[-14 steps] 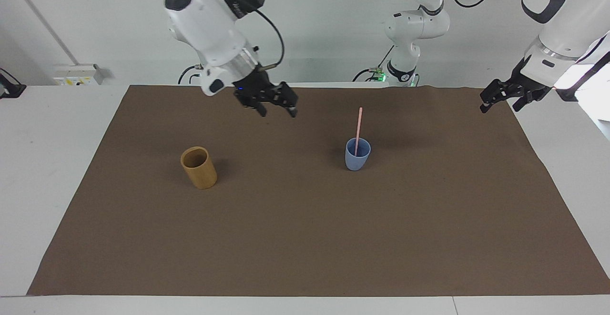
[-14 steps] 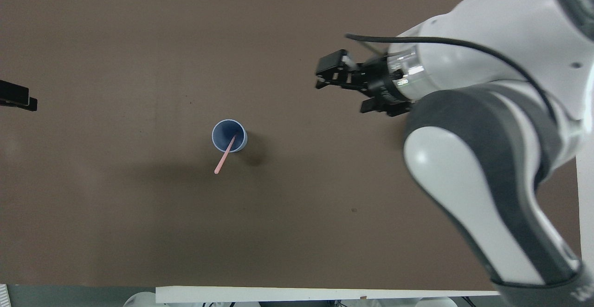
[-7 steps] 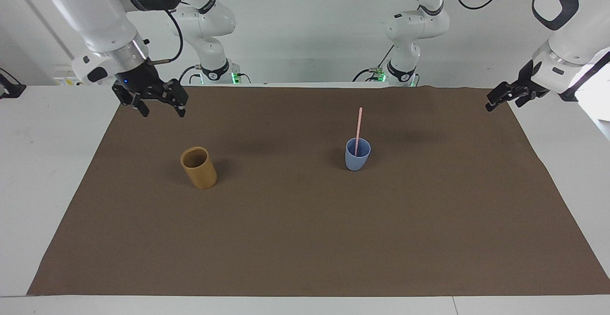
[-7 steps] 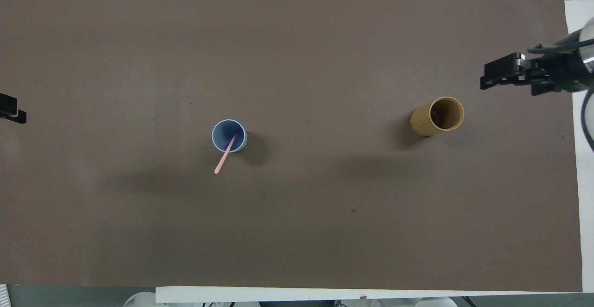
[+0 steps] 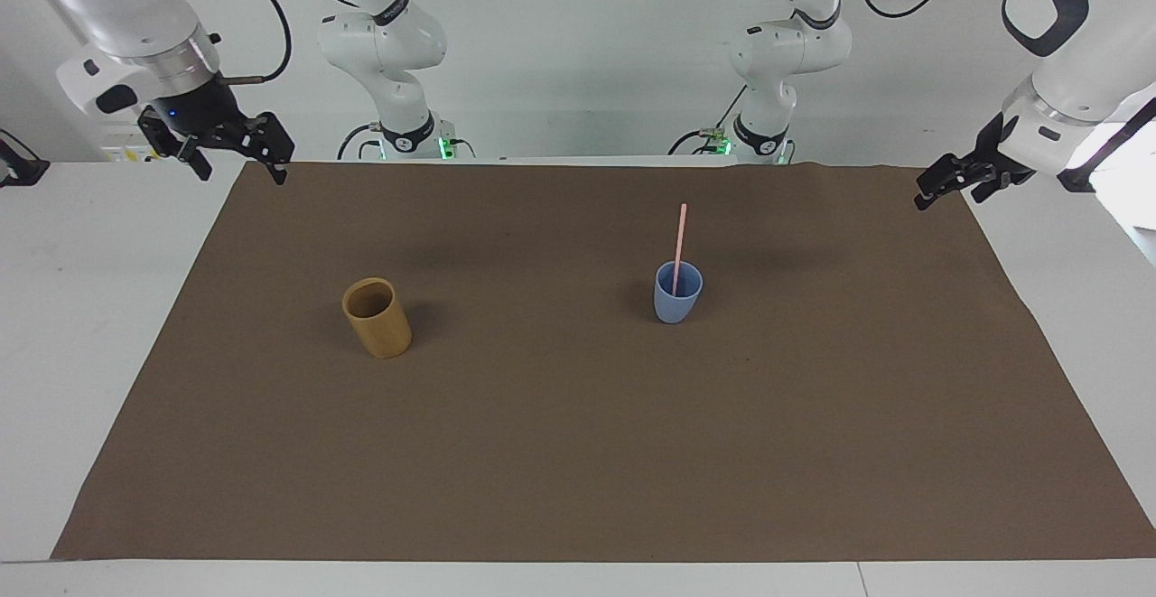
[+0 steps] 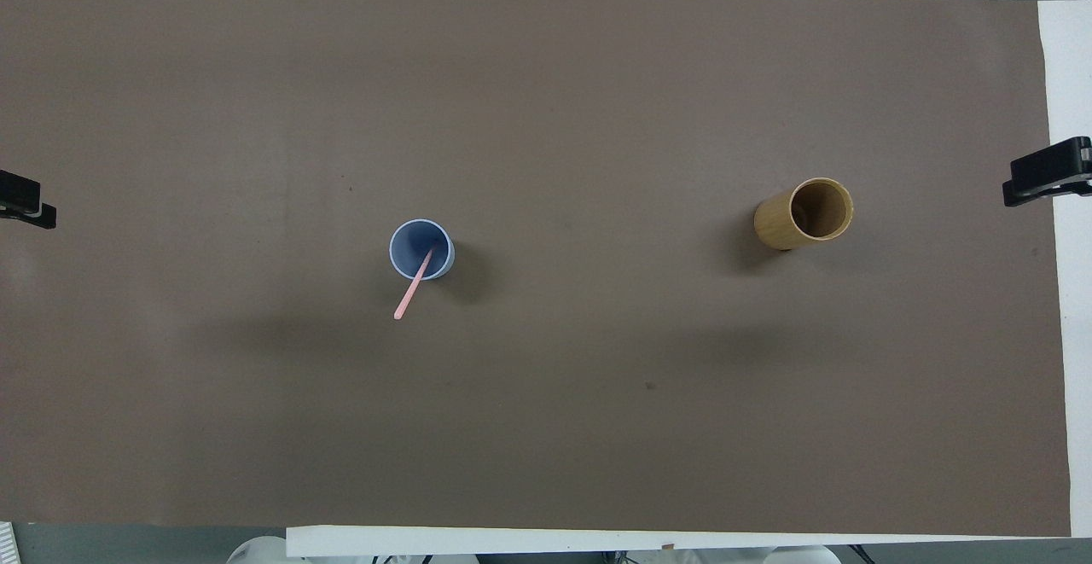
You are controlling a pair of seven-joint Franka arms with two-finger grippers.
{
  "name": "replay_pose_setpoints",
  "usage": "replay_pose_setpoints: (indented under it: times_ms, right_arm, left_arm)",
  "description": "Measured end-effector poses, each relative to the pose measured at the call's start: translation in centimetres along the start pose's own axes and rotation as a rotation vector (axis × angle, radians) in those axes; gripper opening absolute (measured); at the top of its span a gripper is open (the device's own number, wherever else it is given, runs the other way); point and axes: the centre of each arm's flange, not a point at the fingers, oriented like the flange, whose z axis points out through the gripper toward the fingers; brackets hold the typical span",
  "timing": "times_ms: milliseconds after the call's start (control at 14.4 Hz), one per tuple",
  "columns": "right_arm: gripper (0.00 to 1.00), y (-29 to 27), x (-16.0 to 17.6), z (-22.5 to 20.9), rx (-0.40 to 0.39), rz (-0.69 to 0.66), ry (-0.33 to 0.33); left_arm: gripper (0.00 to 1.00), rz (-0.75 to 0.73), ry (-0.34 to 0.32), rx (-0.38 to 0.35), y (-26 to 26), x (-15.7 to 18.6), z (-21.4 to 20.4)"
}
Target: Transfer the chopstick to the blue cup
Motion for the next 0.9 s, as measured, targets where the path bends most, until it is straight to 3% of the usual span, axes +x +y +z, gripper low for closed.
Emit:
replay_pose_setpoints:
  times_ms: [900]
  right_arm:
    - [1.0, -2.5, -0.8, 0.1, -0.004, -0.049, -0.026]
  left_arm:
    - [1.0, -0.004, 0.0, -0.001, -0.2, 0.0, 0.0]
